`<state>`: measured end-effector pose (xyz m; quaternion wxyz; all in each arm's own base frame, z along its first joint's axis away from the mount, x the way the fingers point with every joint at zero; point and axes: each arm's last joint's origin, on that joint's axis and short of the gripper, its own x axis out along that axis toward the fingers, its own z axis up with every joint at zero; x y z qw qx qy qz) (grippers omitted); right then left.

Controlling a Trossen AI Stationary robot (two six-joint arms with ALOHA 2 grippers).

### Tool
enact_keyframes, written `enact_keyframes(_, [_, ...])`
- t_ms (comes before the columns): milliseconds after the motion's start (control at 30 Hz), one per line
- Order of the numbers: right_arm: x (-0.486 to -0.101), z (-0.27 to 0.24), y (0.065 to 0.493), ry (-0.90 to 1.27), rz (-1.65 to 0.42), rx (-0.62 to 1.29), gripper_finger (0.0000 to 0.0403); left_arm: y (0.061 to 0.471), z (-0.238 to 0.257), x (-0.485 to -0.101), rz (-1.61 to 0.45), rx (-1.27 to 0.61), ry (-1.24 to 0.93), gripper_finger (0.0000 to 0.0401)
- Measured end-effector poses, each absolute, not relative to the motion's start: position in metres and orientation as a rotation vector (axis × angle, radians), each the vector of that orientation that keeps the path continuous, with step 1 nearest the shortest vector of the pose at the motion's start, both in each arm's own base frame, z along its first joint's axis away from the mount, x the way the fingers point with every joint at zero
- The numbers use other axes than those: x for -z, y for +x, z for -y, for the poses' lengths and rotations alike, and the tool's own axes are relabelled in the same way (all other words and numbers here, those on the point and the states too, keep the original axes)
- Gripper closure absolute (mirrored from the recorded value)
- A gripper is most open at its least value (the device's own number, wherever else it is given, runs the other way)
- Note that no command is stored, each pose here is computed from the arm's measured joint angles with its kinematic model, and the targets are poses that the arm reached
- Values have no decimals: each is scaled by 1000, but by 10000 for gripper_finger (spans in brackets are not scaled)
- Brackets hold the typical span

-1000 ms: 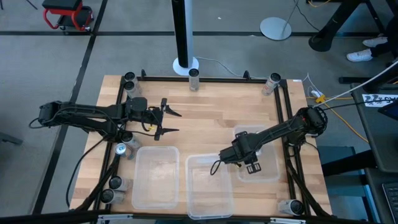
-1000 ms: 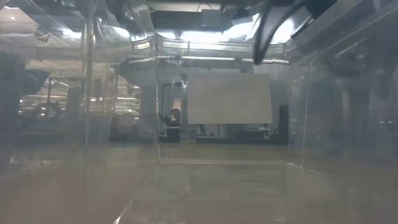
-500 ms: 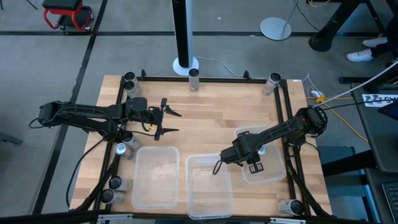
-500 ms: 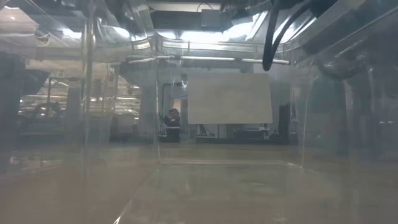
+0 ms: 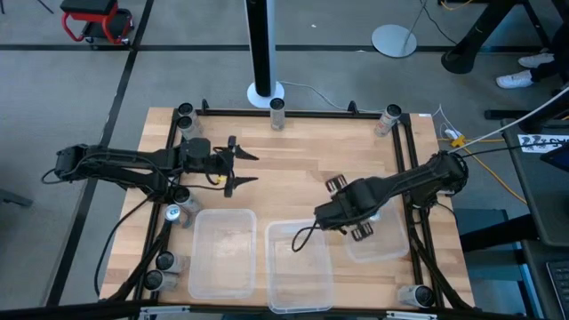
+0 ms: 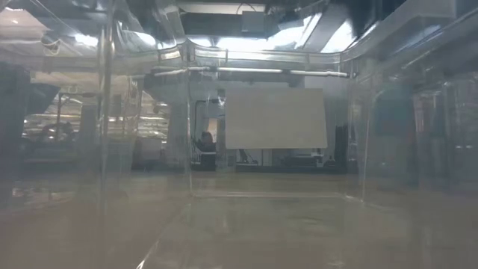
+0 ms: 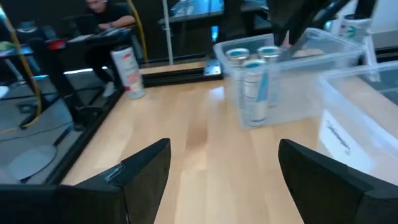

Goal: Sort soda cans
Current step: Put the blue soda can into the right transparent bin

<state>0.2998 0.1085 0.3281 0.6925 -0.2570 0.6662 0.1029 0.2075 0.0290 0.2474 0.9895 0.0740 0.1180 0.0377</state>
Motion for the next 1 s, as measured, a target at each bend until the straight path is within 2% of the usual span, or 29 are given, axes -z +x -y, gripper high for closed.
enact_keyframes(200, [-351, -93, 306, -1011, -1311, -15, 267, 210, -32, -290, -312, -165, 152, 113])
enact_keyframes(367, [-343, -70, 319, -1191, -1328, 52, 267, 201, -42, -333, -398, -316, 128, 113])
enact_keyframes(533, [-323, -36, 337, -1275, -1359, 30, 267, 186, -54, -354, -488, -432, 36, 113])
enact_keyframes(700, [-307, -1, 350, -1328, -1351, 44, 267, 171, -61, -353, -620, -522, -75, 113])
enact_keyframes(1000, [-280, 20, 336, -1335, -1122, -10, 267, 140, -48, -356, -875, -689, -297, 113])
